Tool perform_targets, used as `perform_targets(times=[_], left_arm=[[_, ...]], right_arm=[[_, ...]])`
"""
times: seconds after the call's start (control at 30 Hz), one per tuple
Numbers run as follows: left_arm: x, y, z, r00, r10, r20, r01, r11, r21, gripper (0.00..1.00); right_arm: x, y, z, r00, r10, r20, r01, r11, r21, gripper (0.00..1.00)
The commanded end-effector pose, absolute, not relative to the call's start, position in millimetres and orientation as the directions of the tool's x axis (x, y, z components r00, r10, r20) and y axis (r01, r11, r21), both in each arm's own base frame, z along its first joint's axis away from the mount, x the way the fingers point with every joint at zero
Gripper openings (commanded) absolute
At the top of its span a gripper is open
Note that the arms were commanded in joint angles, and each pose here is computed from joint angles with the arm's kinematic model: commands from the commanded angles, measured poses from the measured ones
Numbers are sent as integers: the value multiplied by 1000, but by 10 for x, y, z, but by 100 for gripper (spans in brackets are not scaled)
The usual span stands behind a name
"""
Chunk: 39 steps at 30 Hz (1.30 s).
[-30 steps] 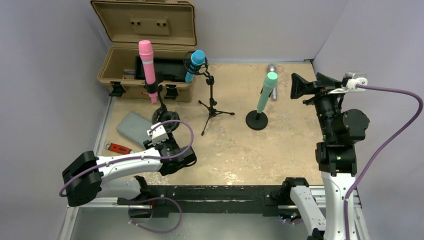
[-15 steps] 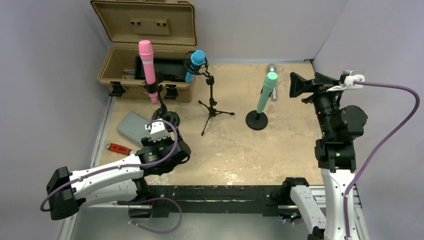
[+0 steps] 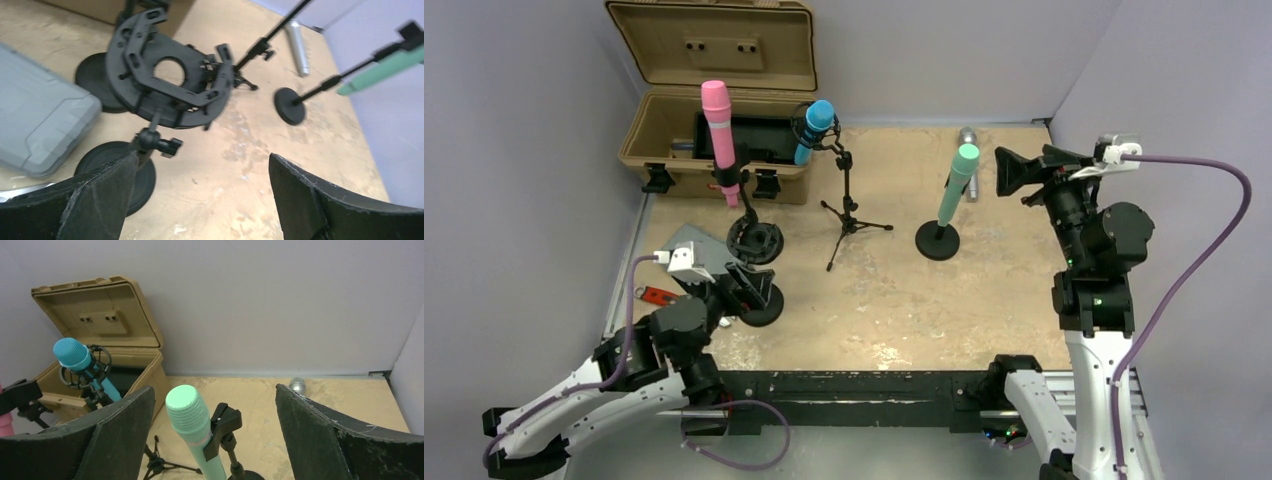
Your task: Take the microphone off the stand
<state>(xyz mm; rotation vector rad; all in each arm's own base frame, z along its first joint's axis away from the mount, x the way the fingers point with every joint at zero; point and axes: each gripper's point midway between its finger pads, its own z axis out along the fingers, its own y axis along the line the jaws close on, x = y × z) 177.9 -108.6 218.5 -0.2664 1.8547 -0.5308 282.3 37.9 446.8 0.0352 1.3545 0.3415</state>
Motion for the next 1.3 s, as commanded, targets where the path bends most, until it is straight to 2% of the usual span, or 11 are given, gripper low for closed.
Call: perform_targets(times=[0.0, 0.23, 0.43, 0.53, 0.67, 0.8, 0.9, 1.07, 1.2, 1.27], left_arm=[[1602, -1322, 2687, -281, -345, -896, 396, 808, -435, 100], [1372, -1539, 3622, -124, -270, -955, 667, 690, -282, 100], [1376, -1889, 4311, 9, -224, -975, 773, 620, -136, 100], [1404, -2135, 4557, 44, -205, -978, 811, 579, -85, 100], [1399, -2446, 4787, 85, -189, -978, 861, 508, -24, 100], [1436, -2639, 4675, 62, -127, -990, 880, 475, -6, 100], [1409, -2678, 4475, 51, -84, -995, 891, 453, 8, 100], [1434, -2636, 4277, 47, -80, -996, 880, 475, 4, 100], [1400, -2686, 4190, 52, -53, -997, 895, 445, 23, 100], [1317, -2734, 4157, 50, -44, -998, 919, 394, 28, 100]], right_arm=[[2881, 580, 4411, 90, 257, -962, -320, 923, 216, 88], [3129, 704, 4212, -56, 262, -964, -260, 928, 267, 88], [3353, 1004, 3905, -193, 285, -939, -73, 950, 303, 87], [3394, 957, 3849, -185, 285, -940, 6, 957, 289, 87], [3403, 996, 3830, -197, 266, -944, 26, 964, 266, 85], [3366, 957, 3736, -214, 242, -947, 87, 970, 228, 81], [3316, 942, 3697, -216, 228, -949, 94, 973, 212, 72], [3268, 1099, 3682, -226, 179, -958, -19, 982, 188, 48], [3144, 1314, 3850, -198, 84, -977, -215, 968, 127, 22], [3026, 1473, 3943, -170, 44, -984, -346, 933, 101, 5]])
